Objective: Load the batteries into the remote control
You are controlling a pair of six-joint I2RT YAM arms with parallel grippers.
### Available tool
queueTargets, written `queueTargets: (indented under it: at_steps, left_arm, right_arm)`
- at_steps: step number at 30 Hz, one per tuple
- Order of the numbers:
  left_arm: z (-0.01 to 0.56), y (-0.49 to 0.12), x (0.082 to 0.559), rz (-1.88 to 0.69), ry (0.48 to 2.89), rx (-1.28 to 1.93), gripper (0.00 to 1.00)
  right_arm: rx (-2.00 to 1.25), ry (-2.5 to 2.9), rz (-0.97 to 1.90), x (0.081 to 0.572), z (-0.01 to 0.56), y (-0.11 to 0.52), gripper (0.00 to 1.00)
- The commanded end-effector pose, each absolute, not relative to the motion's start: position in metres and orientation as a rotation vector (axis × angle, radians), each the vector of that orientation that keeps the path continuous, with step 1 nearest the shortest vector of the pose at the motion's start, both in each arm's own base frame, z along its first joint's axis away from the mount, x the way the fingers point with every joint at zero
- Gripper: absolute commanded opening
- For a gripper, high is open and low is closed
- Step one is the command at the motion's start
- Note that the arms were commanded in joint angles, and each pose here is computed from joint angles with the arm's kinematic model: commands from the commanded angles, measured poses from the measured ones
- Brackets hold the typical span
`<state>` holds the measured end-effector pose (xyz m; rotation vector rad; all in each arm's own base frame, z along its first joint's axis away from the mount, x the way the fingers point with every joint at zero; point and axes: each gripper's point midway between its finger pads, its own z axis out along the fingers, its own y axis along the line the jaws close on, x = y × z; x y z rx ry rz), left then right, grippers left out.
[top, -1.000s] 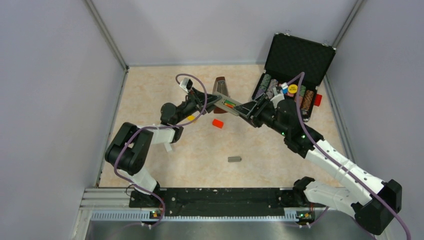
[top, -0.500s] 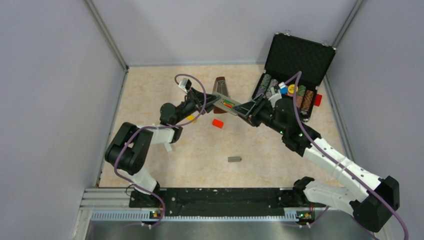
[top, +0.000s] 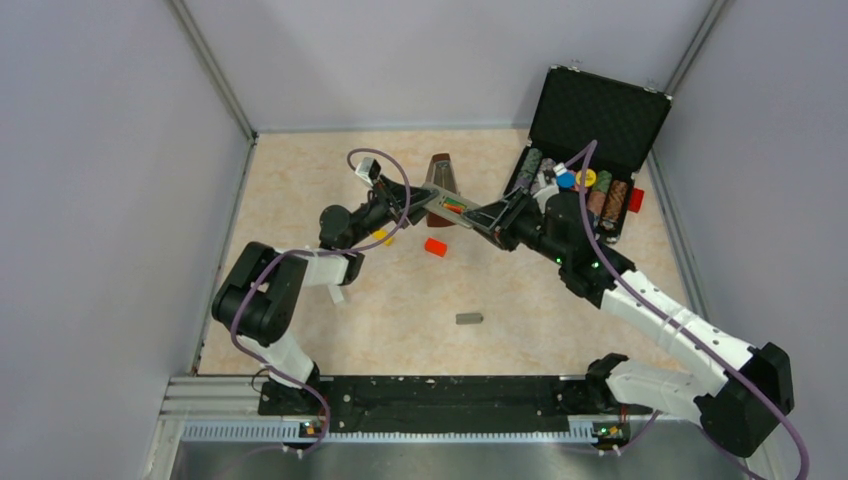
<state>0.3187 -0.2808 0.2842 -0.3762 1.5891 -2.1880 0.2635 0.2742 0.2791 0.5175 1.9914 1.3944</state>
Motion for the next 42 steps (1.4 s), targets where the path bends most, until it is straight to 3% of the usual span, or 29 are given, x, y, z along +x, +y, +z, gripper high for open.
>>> queueTargets:
  at_steps: [1,6,16,26,33,42]
  left_arm:
    - [0.323,-0.281,0.293,-2.252,1.439,-0.18,0.0]
    - [0.323,-0.276,0.301,-2.233,1.438,-0.23,0.0]
    - [0.322,-0.272,0.308,-2.221,1.437,-0.3,0.0]
    - [0.317,-0.268,0.312,-2.206,1.442,-0.326,0.0]
    - [0.314,-0.267,0.315,-2.197,1.445,-0.336,0.0]
    - [0.312,-0.267,0.313,-2.201,1.451,-0.338,0.0]
  right_arm:
    - [0.511,2.037,1.389,0.265,0.274,0.279,0.3]
    - [0.492,2.011,1.38,0.263,0.278,0.273,0.42]
    - [0.491,2.002,1.346,0.26,0.282,0.262,0.49]
    - [0.478,1.996,1.316,0.258,0.287,0.255,0.48]
    - [0.465,1.98,1.309,0.258,0.292,0.253,0.42]
    - [0.516,1.899,1.36,0.264,0.303,0.25,0.58]
